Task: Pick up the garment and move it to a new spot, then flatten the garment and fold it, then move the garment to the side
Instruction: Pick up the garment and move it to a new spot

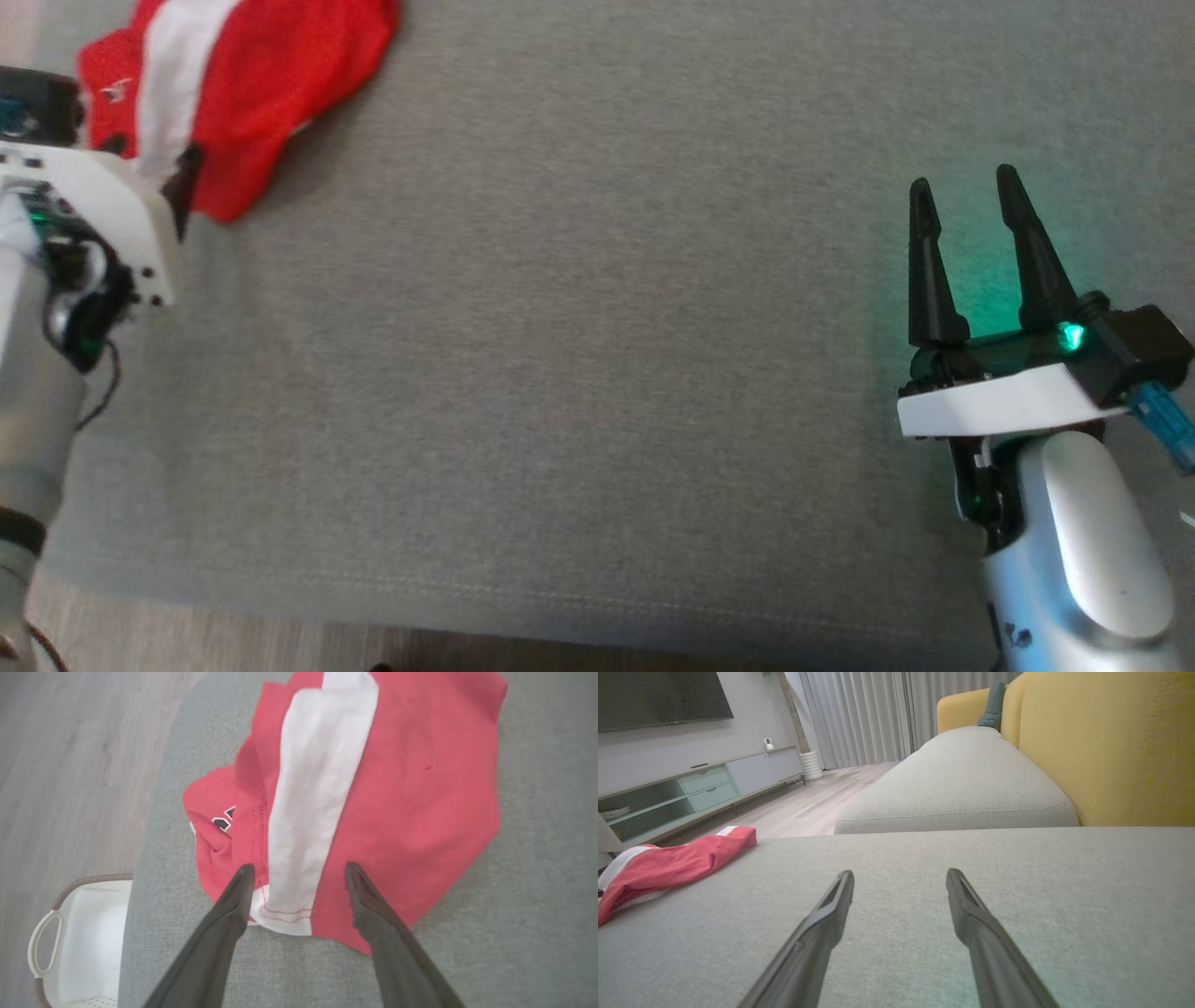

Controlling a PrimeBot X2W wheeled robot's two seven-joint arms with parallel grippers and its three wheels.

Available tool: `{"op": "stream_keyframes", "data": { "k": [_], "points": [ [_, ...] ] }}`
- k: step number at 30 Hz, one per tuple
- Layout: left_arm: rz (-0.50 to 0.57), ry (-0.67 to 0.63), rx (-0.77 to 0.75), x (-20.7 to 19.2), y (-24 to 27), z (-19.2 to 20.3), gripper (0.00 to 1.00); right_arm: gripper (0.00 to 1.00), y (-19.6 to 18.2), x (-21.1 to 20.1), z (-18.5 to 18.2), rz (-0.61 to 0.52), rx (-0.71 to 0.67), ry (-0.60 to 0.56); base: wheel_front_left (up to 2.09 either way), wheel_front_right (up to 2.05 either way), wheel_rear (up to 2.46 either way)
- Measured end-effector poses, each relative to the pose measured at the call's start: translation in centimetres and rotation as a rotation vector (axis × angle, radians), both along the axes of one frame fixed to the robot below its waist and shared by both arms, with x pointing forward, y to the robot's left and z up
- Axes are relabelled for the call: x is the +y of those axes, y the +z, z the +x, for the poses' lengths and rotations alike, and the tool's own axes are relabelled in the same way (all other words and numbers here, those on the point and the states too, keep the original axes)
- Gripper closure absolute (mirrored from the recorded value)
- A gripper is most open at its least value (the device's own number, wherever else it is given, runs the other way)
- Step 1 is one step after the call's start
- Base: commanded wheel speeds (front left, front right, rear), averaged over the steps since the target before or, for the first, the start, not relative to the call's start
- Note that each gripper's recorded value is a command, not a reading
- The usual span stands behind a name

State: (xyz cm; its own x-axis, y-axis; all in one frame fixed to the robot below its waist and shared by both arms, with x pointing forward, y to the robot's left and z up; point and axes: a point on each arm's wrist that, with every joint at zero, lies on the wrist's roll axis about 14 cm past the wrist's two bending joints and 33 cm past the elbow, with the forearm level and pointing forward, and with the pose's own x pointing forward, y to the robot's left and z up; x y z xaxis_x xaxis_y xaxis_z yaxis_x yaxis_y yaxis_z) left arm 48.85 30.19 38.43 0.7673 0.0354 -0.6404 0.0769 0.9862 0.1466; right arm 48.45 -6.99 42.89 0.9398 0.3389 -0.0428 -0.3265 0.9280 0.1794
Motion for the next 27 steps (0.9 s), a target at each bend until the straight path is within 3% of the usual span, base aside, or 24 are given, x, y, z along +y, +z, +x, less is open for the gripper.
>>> {"op": "stream_keyframes", "data": {
  "k": [7, 8, 9, 10, 16, 27],
  "points": [
    [0.001, 0.008, 0.084, -0.1, -2.6, 1.5, 0.00, 0.00, -1.4, -2.3, -0.1, -0.026, 0.030, -0.054, 0.00, 0.00, 0.00],
    [-0.004, 0.007, 0.093, -0.3, -3.0, 1.6, 0.18, 0.00, -1.5, -2.5, -0.2, -0.032, 0.032, -0.058, 0.00, 0.00, 0.00],
    [-0.015, 0.009, 0.096, -0.5, -3.2, 1.7, 0.71, 0.00, -1.6, -2.7, -0.2, -0.033, 0.034, -0.061, 0.00, 0.00, 0.00],
    [-0.026, 0.011, 0.098, -0.7, -3.3, 1.8, 1.00, 0.00, -1.7, -2.8, -0.2, -0.034, 0.036, -0.064, 0.00, 0.00, 0.00],
    [-0.039, 0.009, 0.054, -0.8, -2.4, 1.9, 1.00, 0.00, -0.8, -2.9, -0.2, -0.036, 0.017, -0.068, 0.00, 0.00, 0.00],
    [-0.047, -0.002, -0.247, 0.1, 6.4, 2.9, 1.00, 0.00, 3.4, -2.8, -1.4, 0.001, -0.056, -0.072, 0.00, 0.00, 0.00]
  ]
}}
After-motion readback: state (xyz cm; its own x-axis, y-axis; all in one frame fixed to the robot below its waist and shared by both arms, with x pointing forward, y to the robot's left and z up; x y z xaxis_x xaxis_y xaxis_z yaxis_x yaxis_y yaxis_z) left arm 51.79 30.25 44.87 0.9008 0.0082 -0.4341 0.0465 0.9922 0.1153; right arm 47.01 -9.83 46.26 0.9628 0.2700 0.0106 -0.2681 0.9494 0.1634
